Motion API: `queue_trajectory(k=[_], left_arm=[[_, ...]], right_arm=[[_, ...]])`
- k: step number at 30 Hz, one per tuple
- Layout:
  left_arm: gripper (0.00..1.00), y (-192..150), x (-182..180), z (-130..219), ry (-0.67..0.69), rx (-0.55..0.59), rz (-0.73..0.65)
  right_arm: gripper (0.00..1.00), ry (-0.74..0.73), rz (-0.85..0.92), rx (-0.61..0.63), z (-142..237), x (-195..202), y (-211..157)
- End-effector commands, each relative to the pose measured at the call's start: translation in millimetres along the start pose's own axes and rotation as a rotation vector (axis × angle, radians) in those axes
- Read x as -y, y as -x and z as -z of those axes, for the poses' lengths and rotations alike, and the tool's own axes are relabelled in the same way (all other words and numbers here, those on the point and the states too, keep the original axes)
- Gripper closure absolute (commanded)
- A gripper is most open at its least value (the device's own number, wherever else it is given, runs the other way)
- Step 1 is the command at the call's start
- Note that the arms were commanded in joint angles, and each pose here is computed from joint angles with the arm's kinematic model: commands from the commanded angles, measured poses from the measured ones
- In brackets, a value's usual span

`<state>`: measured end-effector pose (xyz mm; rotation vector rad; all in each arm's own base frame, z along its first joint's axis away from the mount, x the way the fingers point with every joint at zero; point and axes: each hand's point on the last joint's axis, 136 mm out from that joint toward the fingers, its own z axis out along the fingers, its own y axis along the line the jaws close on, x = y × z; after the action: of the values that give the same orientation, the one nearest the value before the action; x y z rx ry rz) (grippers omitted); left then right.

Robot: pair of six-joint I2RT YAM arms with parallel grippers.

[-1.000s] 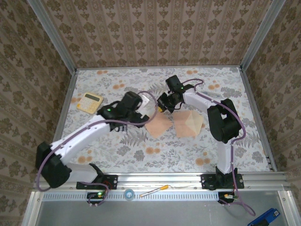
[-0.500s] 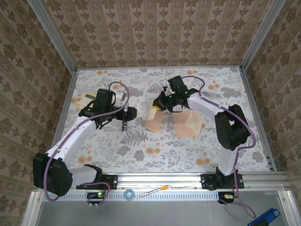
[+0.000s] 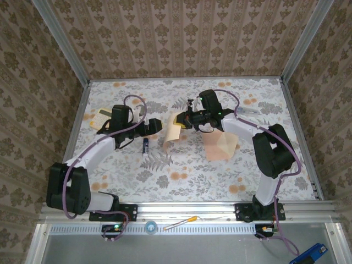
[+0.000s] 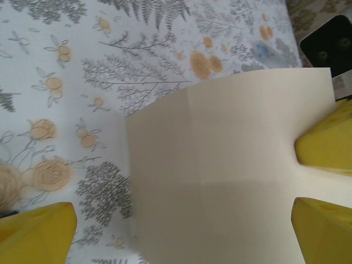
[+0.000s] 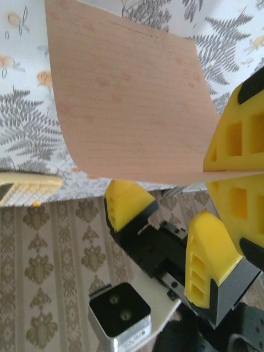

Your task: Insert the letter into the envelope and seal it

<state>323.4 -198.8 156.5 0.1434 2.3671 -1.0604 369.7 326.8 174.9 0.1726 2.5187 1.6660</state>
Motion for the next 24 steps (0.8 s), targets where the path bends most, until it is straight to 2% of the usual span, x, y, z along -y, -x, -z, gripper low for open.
queue_trajectory(k=[1, 12, 24], left_arm=[[0.0, 12.0, 17.2, -0.1, -0.101, 0.028, 0.009], [0.0, 11.9, 25.1, -1.5, -0.165, 0.023, 0.029], [0.0, 30.8, 61.0, 8.0, -0.372, 0.082, 0.055]], right_arm=[[1.0, 0.135, 0.091, -0.017, 11.1, -43.4, -8.6], [1.0, 0.227, 0.148, -0.004, 23.0, -77.3, -9.1], [1.0, 0.335, 0.138, 0.04, 24.7, -105.2, 7.1]])
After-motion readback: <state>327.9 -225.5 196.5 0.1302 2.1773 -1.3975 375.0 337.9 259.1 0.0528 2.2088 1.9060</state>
